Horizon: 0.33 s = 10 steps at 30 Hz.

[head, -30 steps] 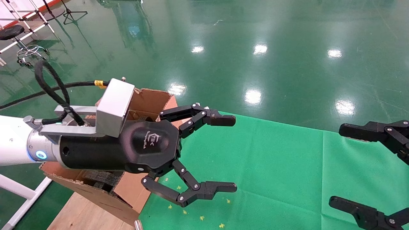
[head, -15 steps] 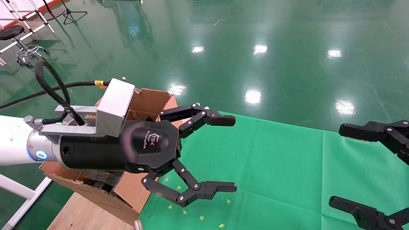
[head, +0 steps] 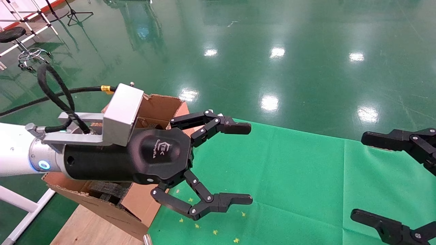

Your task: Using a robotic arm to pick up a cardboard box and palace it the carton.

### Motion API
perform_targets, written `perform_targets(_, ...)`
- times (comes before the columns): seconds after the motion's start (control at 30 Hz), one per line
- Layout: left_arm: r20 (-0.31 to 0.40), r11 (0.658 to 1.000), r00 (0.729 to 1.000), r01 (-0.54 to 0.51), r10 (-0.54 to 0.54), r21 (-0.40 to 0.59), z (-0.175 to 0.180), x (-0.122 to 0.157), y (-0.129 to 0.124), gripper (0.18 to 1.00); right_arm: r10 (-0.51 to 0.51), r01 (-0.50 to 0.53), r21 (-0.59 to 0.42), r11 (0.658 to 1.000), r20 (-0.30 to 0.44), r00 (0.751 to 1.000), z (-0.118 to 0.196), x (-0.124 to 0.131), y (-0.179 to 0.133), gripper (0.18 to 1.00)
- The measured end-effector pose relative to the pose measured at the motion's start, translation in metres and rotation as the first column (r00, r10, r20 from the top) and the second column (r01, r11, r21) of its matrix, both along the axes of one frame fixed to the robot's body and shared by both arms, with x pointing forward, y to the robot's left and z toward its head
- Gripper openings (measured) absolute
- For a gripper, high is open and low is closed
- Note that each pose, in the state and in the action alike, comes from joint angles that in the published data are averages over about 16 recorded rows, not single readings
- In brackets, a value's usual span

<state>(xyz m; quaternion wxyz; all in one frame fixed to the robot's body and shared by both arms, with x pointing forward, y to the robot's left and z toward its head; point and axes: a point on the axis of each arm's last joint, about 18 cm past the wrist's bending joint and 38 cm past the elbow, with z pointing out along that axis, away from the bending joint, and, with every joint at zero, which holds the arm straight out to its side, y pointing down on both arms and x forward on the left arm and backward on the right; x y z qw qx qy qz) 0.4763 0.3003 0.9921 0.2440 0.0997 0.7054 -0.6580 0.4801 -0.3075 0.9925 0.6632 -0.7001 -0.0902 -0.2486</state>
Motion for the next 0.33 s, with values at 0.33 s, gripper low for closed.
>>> perform_targets(0.33,0.0,1.0,1.0,0.0,0.0,0.0,0.0,0.0,0.0,1.001,0.0,0.0,0.0,1.0,0.0,1.0,0.0,0.0,0.0,1.001)
